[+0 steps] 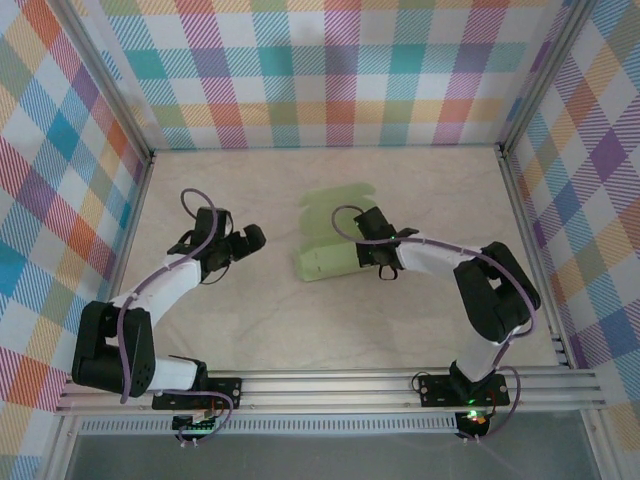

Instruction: Fold the paper box

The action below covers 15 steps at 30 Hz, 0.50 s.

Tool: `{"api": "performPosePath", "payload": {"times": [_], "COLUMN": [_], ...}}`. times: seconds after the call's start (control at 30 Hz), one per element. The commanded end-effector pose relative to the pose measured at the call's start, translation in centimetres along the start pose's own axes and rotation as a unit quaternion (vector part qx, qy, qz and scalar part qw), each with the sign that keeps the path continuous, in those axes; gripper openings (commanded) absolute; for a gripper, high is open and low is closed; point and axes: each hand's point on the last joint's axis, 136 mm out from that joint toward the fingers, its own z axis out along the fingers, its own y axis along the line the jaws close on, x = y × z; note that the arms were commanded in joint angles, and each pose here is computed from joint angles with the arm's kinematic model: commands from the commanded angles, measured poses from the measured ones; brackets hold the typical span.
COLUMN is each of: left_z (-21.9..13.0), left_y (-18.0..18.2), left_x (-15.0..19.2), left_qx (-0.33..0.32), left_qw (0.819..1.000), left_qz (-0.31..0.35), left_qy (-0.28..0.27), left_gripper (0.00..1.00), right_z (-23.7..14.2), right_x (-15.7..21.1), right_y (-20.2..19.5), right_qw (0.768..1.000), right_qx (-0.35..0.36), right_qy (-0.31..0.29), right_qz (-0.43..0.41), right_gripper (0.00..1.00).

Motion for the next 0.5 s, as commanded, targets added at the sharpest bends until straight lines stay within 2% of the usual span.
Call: {"api": "performPosePath", "payload": {"times": [0.0,0.1,0.17,0.33,0.47], "left_z": [0.9,0.8,0.6,-0.1,-0.4], "left_y": [-0.7,-1.9,-2.1,-1.9,-1.6], "left_x": [1.0,0.8,0.7,0.8,0.6], "left_qx": [-0.002,0.002,0.0,0.001,-0.013], "left_qw": [1.0,1.0,1.0,0.999,0.999], "left_qz": [0.0,0.009,0.019,0.03,0.045], "left_qy": [0.005,0.007,0.0,-0.013,-0.013], "left_gripper": [1.0,1.0,1.0,0.99,0.99], "right_z": [-0.4,-1.1,-1.5,-1.6,-1.1], "right_x": [-1.5,-2.2,-2.7,-3.6,-3.6], "right_y": [0.3,0.5,1.0,1.6,1.3], "right_qw": [0.997,0.996,0.997,0.998,0.998], "right_qx": [-0.002,-0.014,-0.029,-0.052,-0.061], "right_qy": [-0.041,-0.057,-0.058,-0.039,-0.016], "right_qz": [0.07,0.061,0.048,0.024,0.005], "right_gripper": [0.11,0.31,0.38,0.48,0.48]}}
